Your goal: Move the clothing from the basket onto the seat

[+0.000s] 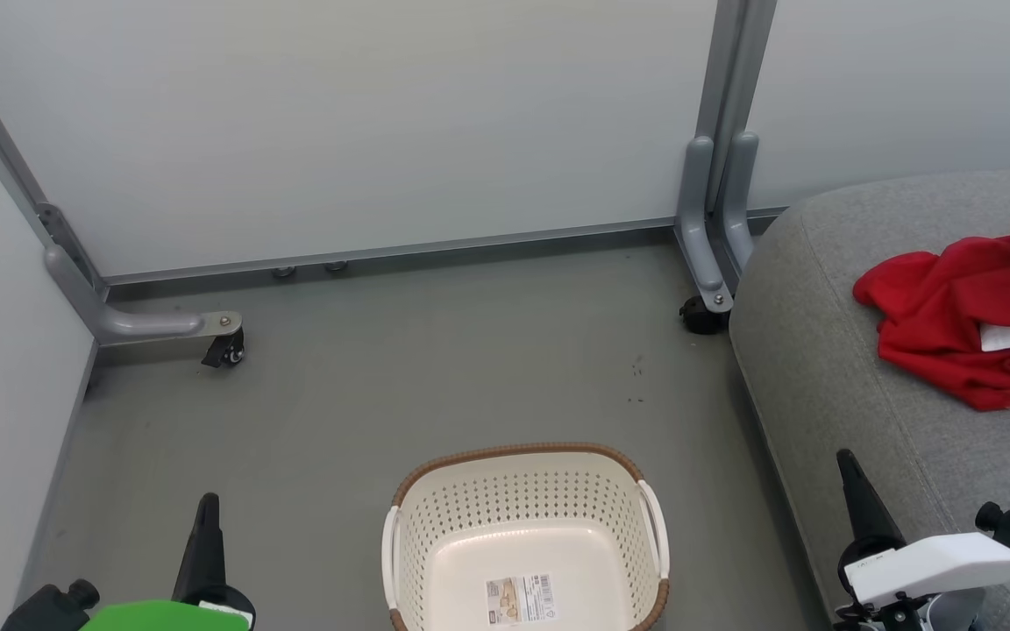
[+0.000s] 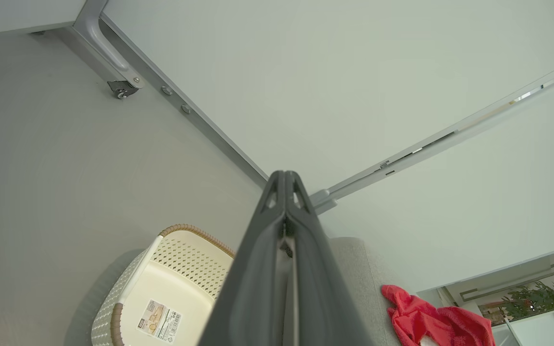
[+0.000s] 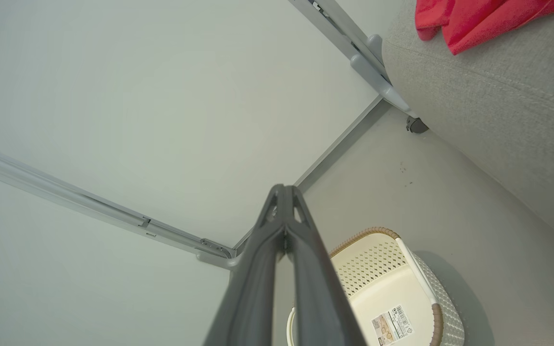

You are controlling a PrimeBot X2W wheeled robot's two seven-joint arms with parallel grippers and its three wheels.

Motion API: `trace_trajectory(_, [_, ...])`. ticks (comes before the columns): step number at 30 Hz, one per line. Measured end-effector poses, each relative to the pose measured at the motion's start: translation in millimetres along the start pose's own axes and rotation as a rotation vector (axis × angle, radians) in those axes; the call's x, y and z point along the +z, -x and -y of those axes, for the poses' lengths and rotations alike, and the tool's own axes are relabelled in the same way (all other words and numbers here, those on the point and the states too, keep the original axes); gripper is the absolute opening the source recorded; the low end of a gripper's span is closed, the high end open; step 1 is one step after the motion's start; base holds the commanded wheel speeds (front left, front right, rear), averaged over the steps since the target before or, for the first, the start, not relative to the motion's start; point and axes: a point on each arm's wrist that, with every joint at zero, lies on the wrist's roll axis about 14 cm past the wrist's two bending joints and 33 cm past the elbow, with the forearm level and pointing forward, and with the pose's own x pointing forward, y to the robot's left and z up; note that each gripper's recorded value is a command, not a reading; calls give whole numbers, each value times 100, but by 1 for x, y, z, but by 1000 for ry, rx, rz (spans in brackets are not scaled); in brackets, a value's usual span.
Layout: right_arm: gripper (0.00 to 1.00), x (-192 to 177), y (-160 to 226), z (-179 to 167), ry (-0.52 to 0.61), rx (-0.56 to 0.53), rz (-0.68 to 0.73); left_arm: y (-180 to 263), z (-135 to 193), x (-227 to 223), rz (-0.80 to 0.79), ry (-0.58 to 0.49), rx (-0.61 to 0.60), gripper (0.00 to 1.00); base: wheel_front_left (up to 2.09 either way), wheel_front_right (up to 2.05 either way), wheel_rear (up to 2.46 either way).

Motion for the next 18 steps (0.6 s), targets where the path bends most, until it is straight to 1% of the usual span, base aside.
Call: trace_trajectory(18, [0,2,-12,1,-191,-10,-10,-13,1,8,6,186,1,0,0,0,0])
